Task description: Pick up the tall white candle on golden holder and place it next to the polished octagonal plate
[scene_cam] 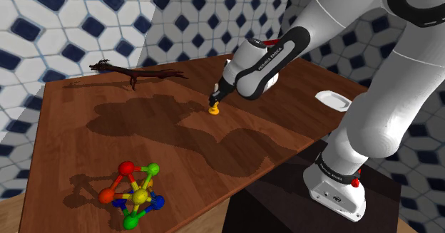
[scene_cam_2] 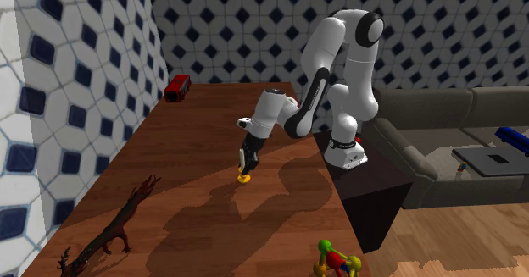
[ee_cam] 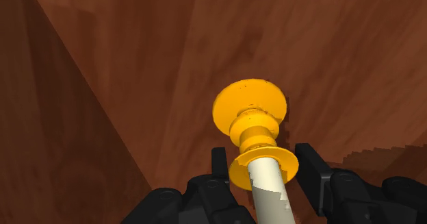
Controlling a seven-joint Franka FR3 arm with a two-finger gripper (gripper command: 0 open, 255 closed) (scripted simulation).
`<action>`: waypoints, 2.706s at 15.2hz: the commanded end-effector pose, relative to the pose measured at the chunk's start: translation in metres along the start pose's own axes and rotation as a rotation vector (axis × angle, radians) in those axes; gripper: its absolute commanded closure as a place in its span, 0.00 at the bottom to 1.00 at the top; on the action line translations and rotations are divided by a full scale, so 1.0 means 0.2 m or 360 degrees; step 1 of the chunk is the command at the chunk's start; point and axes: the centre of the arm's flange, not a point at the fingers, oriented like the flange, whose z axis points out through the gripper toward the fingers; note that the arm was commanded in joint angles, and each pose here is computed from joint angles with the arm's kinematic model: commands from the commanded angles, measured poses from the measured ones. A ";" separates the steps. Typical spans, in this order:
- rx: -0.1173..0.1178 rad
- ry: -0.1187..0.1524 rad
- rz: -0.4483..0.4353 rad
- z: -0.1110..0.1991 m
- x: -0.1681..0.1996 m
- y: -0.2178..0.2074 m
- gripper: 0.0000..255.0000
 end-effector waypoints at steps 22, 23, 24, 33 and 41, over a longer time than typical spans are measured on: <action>0.0000 0.0000 0.0000 -0.54 0.25 -0.04 1.00; 0.0000 0.0000 0.0000 -0.56 0.26 -0.04 1.00; 0.0000 0.0000 0.0000 -0.59 0.27 -0.04 1.00; 0.0000 0.0000 0.0000 -0.80 0.37 -0.06 1.00; 0.0000 0.0000 0.0000 -0.99 0.46 -0.07 1.00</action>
